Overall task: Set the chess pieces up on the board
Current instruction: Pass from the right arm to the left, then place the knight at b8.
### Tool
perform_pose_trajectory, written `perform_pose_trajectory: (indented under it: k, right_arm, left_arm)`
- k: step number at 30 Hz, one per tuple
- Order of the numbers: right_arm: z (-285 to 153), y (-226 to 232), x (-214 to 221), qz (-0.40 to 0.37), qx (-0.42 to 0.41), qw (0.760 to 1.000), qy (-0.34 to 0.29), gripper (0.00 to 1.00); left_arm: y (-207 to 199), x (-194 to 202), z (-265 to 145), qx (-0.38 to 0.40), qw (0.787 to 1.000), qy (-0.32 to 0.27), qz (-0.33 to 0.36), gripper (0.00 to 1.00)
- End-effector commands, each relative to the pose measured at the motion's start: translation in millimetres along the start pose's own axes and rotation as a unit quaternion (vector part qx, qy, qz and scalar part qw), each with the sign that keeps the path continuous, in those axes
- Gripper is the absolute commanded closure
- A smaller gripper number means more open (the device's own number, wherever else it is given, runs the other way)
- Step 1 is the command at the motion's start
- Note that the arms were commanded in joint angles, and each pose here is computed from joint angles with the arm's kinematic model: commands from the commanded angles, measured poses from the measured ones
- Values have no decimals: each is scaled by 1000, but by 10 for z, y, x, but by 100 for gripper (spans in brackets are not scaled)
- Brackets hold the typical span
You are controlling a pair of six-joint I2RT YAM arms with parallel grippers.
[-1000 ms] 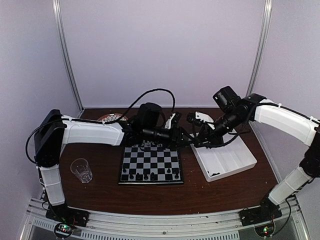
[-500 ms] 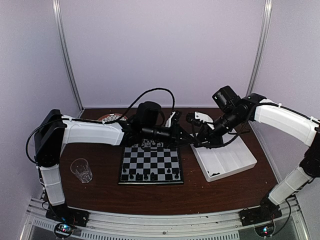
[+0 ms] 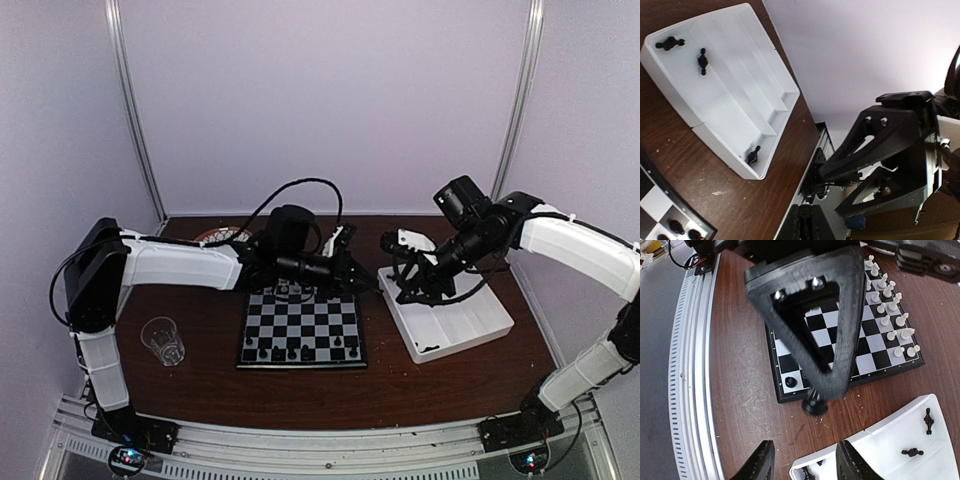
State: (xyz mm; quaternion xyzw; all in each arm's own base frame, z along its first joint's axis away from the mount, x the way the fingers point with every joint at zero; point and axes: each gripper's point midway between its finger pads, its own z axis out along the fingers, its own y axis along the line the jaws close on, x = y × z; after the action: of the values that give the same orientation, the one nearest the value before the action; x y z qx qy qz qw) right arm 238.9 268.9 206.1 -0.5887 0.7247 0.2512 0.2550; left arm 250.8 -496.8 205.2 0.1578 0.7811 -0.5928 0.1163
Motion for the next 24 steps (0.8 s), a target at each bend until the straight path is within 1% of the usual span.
perform_pose_trajectory:
  k: [1, 6, 9, 12, 15, 20, 22, 24]
  right_arm:
    - [-145, 46, 162, -6, 15, 1000, 11, 54]
    - [-167, -24, 394, 20, 27, 999, 17, 53]
    - [-146, -99, 526, 43, 39, 998, 12, 53]
    - [-121, -185, 619, 63, 51, 997, 2, 53]
    - [-126, -262, 676, 64, 70, 995, 8, 53]
    - [-98, -315, 757, 68, 82, 994, 15, 53]
    - [-78, -322, 786, 70, 81, 994, 18, 53]
    - [-64, -326, 802, 71, 80, 994, 21, 53]
  left_arm:
    - [-78, -7, -274, -34, 997, 10, 70, 100]
    - [61, 137, -484, -114, 983, 51, 134, 100]
    - [140, 226, -601, -156, 970, 81, 167, 100]
    - [206, 341, -702, -196, 951, 115, 211, 100]
    - [265, 445, -782, -231, 933, 139, 239, 100]
    - [397, 571, -832, -269, 907, 166, 277, 100]
    - [474, 612, -828, -290, 897, 167, 290, 100]
    - [533, 646, -789, -299, 891, 165, 298, 100]
